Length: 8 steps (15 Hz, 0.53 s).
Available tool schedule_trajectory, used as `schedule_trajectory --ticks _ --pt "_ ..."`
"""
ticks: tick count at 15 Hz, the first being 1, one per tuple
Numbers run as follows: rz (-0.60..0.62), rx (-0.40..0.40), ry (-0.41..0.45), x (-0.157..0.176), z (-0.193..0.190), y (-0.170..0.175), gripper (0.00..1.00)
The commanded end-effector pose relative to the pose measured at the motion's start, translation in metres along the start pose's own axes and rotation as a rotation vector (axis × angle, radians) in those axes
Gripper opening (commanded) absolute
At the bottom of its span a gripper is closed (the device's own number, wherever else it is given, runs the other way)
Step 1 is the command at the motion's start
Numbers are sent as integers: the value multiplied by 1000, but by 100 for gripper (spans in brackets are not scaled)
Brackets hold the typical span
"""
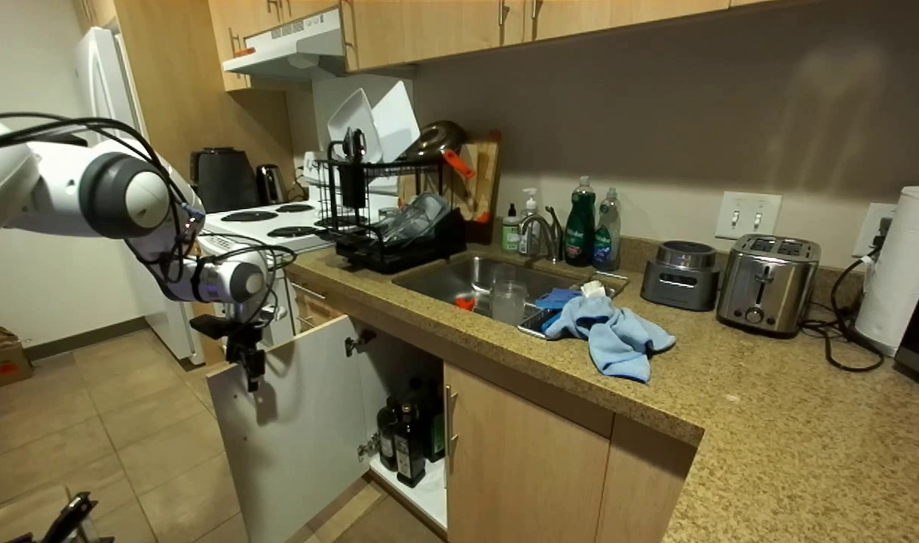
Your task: Close the cabinet door
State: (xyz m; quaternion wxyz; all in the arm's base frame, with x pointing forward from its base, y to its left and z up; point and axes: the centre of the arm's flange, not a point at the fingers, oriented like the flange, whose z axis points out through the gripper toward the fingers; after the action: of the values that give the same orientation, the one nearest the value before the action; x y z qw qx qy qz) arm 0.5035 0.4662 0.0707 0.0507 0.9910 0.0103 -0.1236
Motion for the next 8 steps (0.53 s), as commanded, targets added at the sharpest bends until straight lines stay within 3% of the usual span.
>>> schedule_trajectory --ticks 1,8 --pt "49 -81 -39 -7 1 40 100" --pt "104 -181 -52 6 0 82 100"
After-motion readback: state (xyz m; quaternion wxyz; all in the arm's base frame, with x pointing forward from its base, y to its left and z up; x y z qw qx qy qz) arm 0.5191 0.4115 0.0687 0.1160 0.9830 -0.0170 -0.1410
